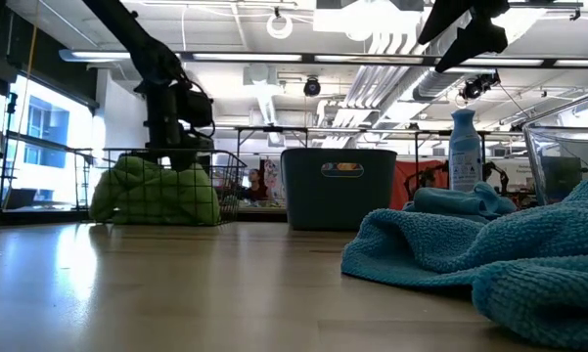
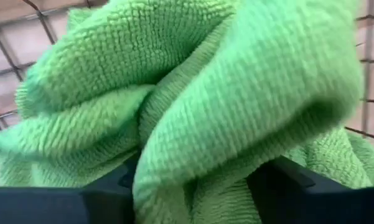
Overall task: Sort microfiber towel by color & place in baskets
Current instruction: Put the green towel into the wire basket, then put the top blue towel into the transparent bin
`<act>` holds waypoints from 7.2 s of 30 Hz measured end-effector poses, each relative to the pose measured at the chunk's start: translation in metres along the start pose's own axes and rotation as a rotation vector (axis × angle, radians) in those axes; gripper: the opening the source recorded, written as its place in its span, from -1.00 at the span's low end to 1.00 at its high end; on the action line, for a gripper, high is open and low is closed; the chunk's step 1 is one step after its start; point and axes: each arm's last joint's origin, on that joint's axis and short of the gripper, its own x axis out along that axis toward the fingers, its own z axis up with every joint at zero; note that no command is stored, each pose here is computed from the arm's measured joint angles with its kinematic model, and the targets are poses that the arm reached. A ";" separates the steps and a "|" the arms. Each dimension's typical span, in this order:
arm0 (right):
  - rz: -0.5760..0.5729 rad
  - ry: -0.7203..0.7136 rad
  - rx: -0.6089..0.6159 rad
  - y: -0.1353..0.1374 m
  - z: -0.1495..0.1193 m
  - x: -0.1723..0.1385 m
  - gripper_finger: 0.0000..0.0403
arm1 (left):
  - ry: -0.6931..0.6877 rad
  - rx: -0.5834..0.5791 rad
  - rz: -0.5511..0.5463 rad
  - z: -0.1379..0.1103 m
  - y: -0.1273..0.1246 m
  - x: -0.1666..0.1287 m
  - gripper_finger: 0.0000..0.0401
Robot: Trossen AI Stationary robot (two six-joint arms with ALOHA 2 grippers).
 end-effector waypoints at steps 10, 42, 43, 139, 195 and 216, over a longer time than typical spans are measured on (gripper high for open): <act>0.000 0.000 -0.015 0.000 0.000 0.000 0.63 | -0.094 -0.020 -0.077 -0.004 0.008 -0.034 0.23; 0.017 -0.071 0.083 0.003 0.006 -0.001 0.63 | -0.710 0.515 -0.709 -0.144 -0.101 -0.181 0.23; 0.011 -0.059 0.100 0.002 0.005 0.000 0.63 | -0.733 0.541 -0.738 -0.153 -0.108 -0.185 0.23; -0.343 0.320 -0.133 -0.024 -0.022 0.066 -0.99 | -1.160 0.579 -0.975 -0.218 -0.084 -0.181 0.22; 0.755 -0.017 -0.119 0.021 0.088 -0.204 -1.00 | -1.186 0.552 -0.927 -0.217 -0.083 -0.180 0.22; 0.960 0.474 0.180 0.066 0.053 -0.220 -1.00 | -1.202 0.523 -0.923 -0.216 -0.083 -0.182 0.22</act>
